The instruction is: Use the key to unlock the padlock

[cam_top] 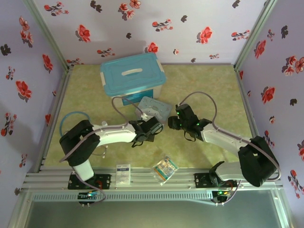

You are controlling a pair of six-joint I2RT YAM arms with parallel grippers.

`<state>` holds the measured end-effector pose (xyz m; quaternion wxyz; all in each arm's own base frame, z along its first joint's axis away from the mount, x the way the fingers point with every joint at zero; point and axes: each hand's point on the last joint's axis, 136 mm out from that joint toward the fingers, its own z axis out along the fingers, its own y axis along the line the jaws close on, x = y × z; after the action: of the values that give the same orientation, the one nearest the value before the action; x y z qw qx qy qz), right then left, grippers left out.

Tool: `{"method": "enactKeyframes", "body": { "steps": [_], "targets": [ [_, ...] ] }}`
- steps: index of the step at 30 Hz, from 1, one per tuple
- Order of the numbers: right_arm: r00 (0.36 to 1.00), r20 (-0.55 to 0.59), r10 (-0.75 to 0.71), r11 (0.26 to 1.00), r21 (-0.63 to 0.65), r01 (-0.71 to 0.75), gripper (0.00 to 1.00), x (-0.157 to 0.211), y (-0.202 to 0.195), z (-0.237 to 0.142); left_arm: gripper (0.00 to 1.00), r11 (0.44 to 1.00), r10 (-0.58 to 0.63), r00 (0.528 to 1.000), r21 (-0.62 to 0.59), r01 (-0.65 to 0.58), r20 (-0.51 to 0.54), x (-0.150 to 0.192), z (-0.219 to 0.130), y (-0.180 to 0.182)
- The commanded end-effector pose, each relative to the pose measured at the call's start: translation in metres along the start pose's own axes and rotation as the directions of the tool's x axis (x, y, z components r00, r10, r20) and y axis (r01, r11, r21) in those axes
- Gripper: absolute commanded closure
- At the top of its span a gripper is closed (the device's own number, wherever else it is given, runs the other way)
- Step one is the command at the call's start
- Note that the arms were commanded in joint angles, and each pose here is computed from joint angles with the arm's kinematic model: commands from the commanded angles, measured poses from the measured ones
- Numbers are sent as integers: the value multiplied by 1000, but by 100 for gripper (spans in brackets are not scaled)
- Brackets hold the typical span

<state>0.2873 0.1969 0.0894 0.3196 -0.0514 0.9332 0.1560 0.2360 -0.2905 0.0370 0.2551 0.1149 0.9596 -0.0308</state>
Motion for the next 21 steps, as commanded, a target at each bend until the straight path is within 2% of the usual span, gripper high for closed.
{"method": "enactKeyframes", "body": {
  "steps": [1,3,9,14,21],
  "targets": [
    [1000,1,25,999,24,-25,49,4,-7,5,72,997,47,999,-65,-47,5,2,-5,6],
    [999,2,32,999,27,-32,49,5,-8,6,72,996,60,998,-60,-59,16,1,-9,1],
    [999,-8,42,999,27,-42,50,8,-8,13,81,988,102,995,-117,-100,10,4,-8,2],
    [999,-16,40,999,33,-40,50,11,-9,15,81,959,181,983,-219,-178,-8,4,-9,8],
    [998,3,58,997,57,-58,50,13,-16,13,82,942,245,969,-237,-238,2,3,-13,-11]
  ]
}}
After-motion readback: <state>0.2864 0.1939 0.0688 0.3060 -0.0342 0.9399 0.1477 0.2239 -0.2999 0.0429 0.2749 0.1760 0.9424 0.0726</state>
